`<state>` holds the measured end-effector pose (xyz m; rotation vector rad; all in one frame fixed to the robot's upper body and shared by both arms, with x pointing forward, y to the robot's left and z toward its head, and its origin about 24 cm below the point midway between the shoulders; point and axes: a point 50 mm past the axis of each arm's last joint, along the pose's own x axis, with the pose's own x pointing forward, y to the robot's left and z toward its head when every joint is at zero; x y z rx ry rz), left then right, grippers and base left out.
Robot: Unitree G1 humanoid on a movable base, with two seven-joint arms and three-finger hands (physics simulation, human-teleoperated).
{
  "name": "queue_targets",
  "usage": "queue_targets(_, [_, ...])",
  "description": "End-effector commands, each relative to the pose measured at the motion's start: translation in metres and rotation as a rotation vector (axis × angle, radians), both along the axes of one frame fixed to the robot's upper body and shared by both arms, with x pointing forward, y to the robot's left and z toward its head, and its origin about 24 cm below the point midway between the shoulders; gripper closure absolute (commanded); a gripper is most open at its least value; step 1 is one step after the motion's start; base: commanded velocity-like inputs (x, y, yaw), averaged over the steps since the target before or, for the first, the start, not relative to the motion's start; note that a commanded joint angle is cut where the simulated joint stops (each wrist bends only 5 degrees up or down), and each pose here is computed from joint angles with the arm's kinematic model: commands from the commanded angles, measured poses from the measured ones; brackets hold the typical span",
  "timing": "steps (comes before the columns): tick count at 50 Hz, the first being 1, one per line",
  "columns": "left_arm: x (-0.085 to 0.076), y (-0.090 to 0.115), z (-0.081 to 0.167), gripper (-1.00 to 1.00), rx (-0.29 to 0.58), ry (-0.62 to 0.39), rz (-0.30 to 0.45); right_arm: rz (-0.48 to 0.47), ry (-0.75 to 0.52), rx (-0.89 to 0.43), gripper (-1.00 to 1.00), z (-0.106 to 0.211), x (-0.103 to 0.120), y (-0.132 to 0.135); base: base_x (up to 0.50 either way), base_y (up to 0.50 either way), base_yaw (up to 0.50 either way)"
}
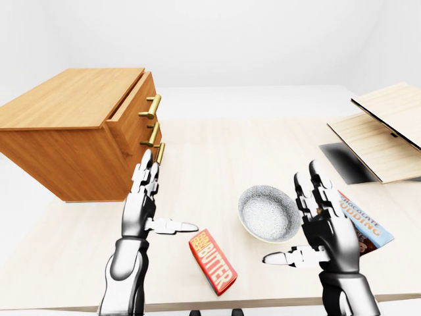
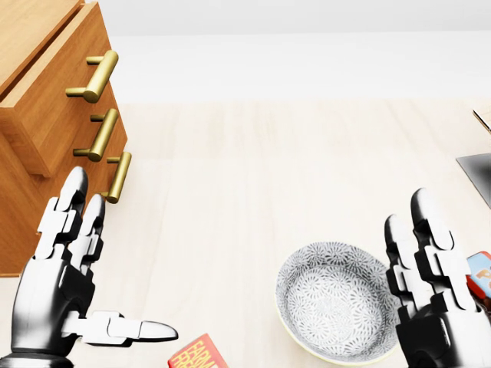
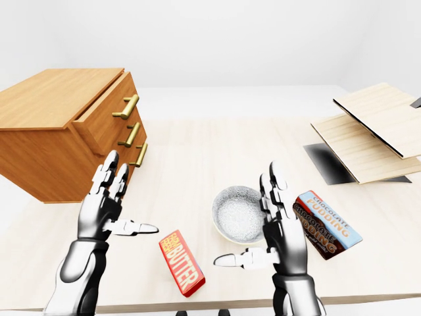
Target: Close the top drawer of the cabinet and put the bowl on top of it.
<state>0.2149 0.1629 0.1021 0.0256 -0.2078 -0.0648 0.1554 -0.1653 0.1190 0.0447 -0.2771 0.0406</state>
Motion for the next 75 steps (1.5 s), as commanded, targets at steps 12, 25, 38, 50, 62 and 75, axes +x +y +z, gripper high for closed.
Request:
queue_targets(12, [0.045,-0.011,0.046,-1.00,0.051,-0.190,-0.042,-0.014,-0.045,0.021,-1.00,0.011,-0.007,-0.011,0.00,0.00,0.00])
queue_targets(25, [0.070,-0.007,0.046,-1.00,0.044,-0.158,-0.036,-0.027,-0.059,0.025,-1.00,0.015,-0.009,-0.014,0.00,0.00,0.00])
queue_targets(38, [0.132,0.022,0.032,-1.00,0.006,0.029,0.052,-0.019,-0.066,0.028,-1.00,0.016,-0.015,-0.014,0.00,0.00,0.00])
queue_targets(50, [0.135,0.026,0.033,-1.00,-0.010,0.035,0.057,-0.019,-0.065,0.027,-1.00,0.017,-0.014,-0.014,0.00,0.00,0.00])
queue_targets(62, [0.141,0.029,0.037,-1.00,-0.008,0.040,0.066,-0.025,-0.058,0.027,-1.00,0.015,-0.007,-0.015,0.00,0.00,0.00])
queue_targets(75, [0.155,0.036,0.036,-1.00,-0.019,0.095,0.067,-0.036,-0.059,0.034,-1.00,0.017,-0.007,-0.018,0.00,0.00,0.00])
